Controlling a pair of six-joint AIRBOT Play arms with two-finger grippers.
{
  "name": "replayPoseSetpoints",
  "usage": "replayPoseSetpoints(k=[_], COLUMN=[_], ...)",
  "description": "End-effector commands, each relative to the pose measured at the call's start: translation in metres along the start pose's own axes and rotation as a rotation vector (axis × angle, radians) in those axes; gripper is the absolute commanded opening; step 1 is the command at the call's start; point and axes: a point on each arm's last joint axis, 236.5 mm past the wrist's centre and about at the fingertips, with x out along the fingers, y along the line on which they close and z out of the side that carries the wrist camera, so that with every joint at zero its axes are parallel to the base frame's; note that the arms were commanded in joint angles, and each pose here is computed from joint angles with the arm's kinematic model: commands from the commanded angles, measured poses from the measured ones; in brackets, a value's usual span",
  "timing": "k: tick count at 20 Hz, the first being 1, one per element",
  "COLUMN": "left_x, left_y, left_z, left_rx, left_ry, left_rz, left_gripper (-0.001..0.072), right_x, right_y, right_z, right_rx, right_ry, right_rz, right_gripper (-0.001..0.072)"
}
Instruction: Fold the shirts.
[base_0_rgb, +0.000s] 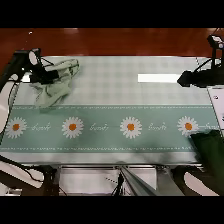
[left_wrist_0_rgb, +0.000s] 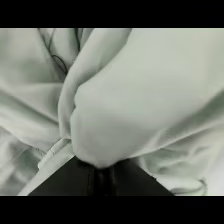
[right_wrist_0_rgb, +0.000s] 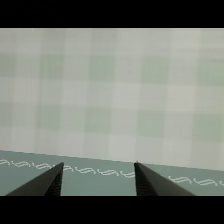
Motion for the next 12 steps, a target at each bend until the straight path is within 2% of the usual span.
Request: replayPoseSetpoints(k=[1, 4, 6, 9, 12], left_x=[-0.08, -0.21, -0.302, -0.422, -0.501], left_y=[-0.024, -0.065, -0.09, -0.119, -0.144], left_z=[0.04, 0.071, 0.066, 0.024, -0.035], left_rx=[0.027, 0.076, 0.122, 0.199, 0.292], left_ry=[-0.158, -0.428, -0.6, -0.797, -0.897], left_rz=[-0.056, -0.163, -0.252, -0.408, -0.573], left_gripper=[0.0028, 0.0028, 0.0028, 0.0028, 0.0029], right_x=[0.0, -0.004, -0.011, -0.027, -0.046], right_y=[0.0, 0.003, 0.006, 0.008, -0.006], right_z=[-0.002, -0.012, -0.025, -0.036, -0.042], right_rx=[0.0, -0.011, -0.015, -0.029, -0.065], right_ry=[0.006, 0.048, 0.094, 0.124, 0.122], right_rz=[0.001, 0.009, 0.018, 0.012, -0.061], right_gripper=[0.0526, 0.0526, 0.0526, 0.0526, 0.0526])
